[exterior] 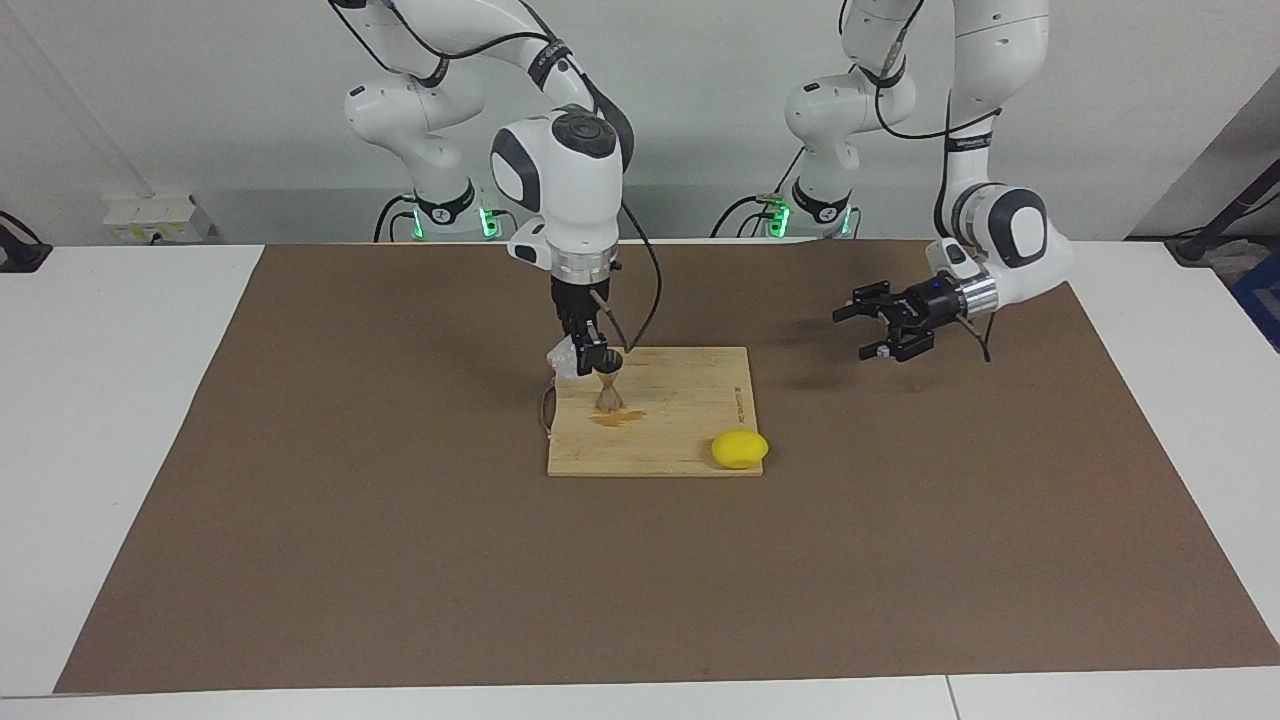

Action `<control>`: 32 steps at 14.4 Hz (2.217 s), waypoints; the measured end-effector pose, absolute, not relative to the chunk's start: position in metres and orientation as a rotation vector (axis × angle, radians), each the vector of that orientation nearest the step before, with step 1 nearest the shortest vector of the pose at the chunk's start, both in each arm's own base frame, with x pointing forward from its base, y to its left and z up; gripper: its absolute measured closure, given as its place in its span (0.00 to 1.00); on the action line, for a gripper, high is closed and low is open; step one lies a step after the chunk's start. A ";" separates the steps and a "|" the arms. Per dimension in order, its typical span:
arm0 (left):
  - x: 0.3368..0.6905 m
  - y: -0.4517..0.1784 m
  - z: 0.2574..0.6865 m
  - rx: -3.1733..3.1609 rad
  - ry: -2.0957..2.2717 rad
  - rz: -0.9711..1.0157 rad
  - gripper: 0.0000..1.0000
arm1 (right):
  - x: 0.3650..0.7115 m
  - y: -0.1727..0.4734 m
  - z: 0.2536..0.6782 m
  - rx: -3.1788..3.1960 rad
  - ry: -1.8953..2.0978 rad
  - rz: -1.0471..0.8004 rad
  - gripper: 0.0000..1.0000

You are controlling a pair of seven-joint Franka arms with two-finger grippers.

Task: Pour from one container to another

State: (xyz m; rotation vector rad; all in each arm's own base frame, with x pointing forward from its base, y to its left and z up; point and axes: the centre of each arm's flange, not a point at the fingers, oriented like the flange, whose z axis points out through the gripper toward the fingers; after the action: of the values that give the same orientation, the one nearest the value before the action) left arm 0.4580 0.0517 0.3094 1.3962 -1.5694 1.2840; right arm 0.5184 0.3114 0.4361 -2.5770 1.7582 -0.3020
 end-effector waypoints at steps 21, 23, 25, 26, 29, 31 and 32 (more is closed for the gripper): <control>0.520 0.079 0.447 2.201 -1.344 0.182 0.00 | 0.507 0.322 0.445 -2.629 1.713 -0.358 0.49; 0.526 0.062 0.472 2.292 -1.302 0.137 0.00 | 0.513 0.315 0.447 -2.577 1.765 -0.287 0.49; 0.532 0.044 0.492 2.359 -1.304 0.103 0.00 | 0.520 0.306 0.446 -2.521 1.816 -0.217 0.49; 0.535 0.038 0.501 2.399 -1.295 0.084 0.00 | 0.524 0.300 0.444 -2.489 1.847 -0.177 0.49; 0.541 0.027 0.520 2.543 -1.176 0.029 0.00 | 0.536 0.284 0.440 -2.393 1.922 -0.077 0.49; 0.540 0.023 0.527 2.624 -1.051 -0.004 0.00 | 0.543 0.274 0.437 -2.320 1.972 0.000 0.49; 0.539 0.019 0.530 2.668 -0.999 -0.030 0.00 | 0.545 0.269 0.436 -2.277 1.995 0.047 0.49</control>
State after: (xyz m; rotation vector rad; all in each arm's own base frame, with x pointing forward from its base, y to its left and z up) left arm 0.5389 0.0195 0.5300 2.6680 -0.9988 -0.0301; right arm 0.5455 0.2694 0.4362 -2.2772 1.9952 0.0475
